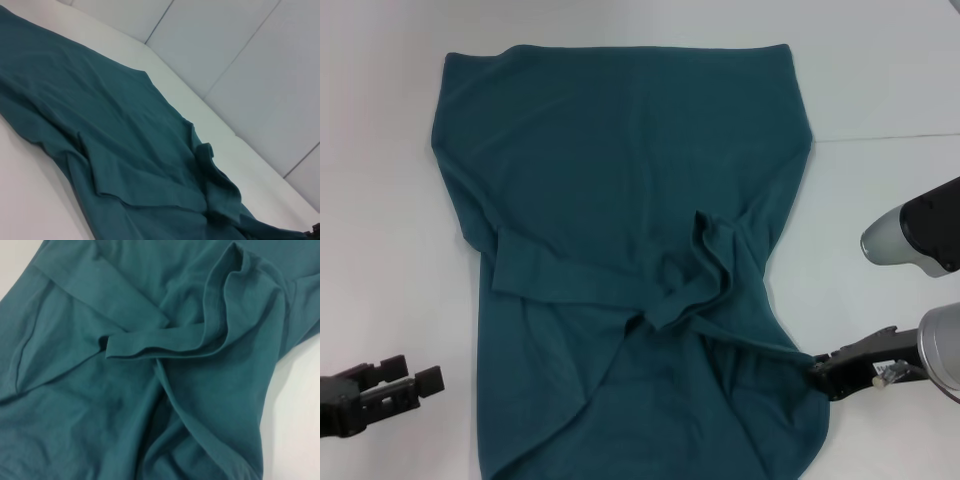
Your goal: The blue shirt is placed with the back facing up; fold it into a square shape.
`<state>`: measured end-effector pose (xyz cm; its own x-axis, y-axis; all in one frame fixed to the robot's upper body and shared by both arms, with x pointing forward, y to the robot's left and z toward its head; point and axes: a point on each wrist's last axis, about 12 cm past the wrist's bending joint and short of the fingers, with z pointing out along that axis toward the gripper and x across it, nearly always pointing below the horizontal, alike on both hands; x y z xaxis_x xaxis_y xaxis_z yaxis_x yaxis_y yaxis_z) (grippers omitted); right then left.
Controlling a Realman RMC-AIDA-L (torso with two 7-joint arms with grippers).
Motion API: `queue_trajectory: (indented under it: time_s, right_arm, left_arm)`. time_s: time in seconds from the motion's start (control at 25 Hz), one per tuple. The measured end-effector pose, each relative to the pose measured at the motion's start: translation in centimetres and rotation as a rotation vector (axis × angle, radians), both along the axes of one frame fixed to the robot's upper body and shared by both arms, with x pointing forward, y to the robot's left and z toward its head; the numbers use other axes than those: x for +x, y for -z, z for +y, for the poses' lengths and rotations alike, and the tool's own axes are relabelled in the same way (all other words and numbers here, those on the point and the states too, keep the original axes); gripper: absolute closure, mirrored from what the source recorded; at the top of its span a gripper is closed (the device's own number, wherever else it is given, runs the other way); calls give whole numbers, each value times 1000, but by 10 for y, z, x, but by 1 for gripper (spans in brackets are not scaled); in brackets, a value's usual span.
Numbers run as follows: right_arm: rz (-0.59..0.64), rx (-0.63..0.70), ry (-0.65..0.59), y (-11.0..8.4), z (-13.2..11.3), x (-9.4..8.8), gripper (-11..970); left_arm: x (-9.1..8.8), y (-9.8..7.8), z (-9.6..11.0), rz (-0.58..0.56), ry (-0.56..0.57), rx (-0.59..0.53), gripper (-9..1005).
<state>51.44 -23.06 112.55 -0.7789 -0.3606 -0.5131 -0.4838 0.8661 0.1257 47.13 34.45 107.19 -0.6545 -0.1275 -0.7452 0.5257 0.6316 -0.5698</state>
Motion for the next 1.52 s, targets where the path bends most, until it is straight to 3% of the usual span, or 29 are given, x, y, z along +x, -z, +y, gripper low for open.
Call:
queue_trajectory:
  time_s: [0.08, 0.2, 0.52, 0.84, 1.52]
  right_arm:
    - [0, -5, 0, 1, -1, 0, 754]
    - [-8, -22, 2, 2, -3, 1, 891]
    - [-33, -38, -4, 7, -5, 4, 911]
    - [-61, -36, 8, -2, -8, 5, 918]
    - [14, -44, 89, 3, -39, -20, 917]
  left_arm:
    - [-2, 0, 1, 7, 2, -3, 120]
    - [-5, 2, 2, 23, 3, 4, 120]
    - [-16, 11, 5, 76, -1, 27, 120]
    - [-24, 15, 8, 92, -24, 21, 121]
    - [-13, 10, 4, 79, -11, 17, 120]
